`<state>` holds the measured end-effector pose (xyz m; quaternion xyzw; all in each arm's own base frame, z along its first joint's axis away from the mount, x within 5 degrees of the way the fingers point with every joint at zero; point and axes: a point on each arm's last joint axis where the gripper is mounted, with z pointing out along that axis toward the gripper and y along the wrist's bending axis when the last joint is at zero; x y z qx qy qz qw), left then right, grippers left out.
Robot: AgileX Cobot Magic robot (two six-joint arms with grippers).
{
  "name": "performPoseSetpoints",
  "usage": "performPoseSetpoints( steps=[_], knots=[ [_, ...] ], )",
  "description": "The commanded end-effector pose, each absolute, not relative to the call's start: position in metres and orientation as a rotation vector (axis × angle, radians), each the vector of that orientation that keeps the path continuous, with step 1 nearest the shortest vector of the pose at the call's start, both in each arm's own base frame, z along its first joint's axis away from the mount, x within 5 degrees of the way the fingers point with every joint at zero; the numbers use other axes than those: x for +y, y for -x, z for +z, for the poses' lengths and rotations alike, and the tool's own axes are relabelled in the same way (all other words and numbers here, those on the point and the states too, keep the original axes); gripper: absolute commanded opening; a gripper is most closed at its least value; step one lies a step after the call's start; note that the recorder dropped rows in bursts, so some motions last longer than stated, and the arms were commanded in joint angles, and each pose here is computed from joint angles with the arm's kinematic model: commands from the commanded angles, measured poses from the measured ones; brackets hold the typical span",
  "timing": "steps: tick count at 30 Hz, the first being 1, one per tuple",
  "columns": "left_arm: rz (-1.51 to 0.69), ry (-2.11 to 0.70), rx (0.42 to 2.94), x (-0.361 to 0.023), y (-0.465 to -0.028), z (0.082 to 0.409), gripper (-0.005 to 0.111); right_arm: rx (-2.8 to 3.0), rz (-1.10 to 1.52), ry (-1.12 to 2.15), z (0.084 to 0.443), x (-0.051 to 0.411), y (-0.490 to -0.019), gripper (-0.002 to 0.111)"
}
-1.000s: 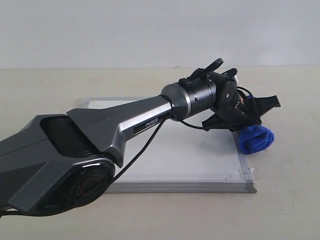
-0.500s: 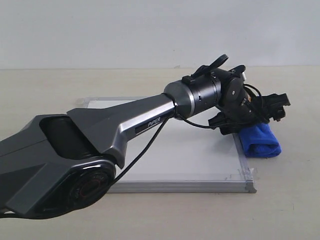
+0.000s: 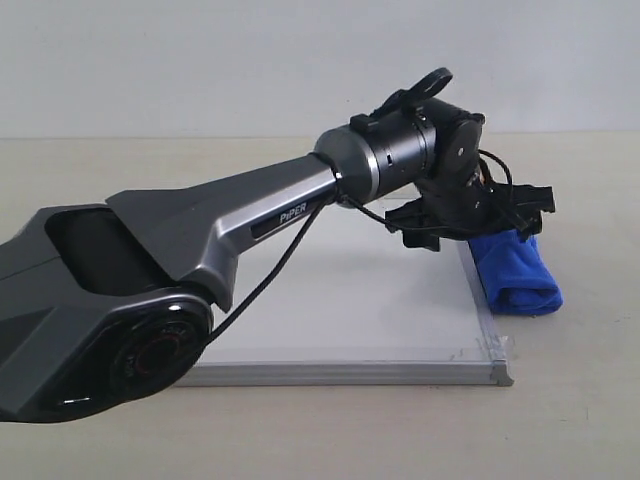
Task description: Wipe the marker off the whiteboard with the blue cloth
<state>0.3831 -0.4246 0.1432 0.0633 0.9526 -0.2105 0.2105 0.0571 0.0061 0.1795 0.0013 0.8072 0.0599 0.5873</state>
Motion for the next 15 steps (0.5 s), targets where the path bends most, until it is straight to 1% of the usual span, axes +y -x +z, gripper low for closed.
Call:
performPoseSetpoints(
  steps=[1, 5, 7, 9, 12, 13, 14, 15],
  knots=[
    [-0.436, -0.229, 2.632, -0.412, -0.384, 0.166, 0.087, 1.869, 0.139, 0.0, 0.181, 0.006, -0.057, 0.001],
    [-0.38, -0.247, 2.607, -0.408, -0.382, 0.183, 0.085, 1.866, 0.139, 0.0, 0.181, 0.006, -0.057, 0.001],
    [-0.375, -0.255, 2.602, -0.407, -0.381, 0.188, 0.079, 1.869, 0.139, 0.0, 0.181, 0.006, -0.057, 0.001],
    [-0.354, -0.266, 2.602, -0.405, -0.38, 0.192, 0.066, 1.869, 0.139, 0.0, 0.181, 0.006, -0.057, 0.001],
    [-0.276, -0.261, 2.609, -0.399, -0.38, 0.196, 0.036, 1.869, 0.139, 0.0, 0.181, 0.006, -0.057, 0.001],
    [-0.246, -0.25, 2.608, -0.397, -0.38, 0.198, 0.028, 1.869, 0.139, 0.0, 0.181, 0.006, -0.057, 0.001],
    [-0.169, -0.234, 2.619, -0.392, -0.379, 0.199, 0.008, 1.869, 0.139, 0.0, 0.181, 0.006, -0.057, 0.001],
    [-0.141, -0.23, 2.627, -0.39, -0.379, 0.2, 0.005, 1.869, 0.139, 0.0, 0.181, 0.006, -0.057, 0.001]
  ],
)
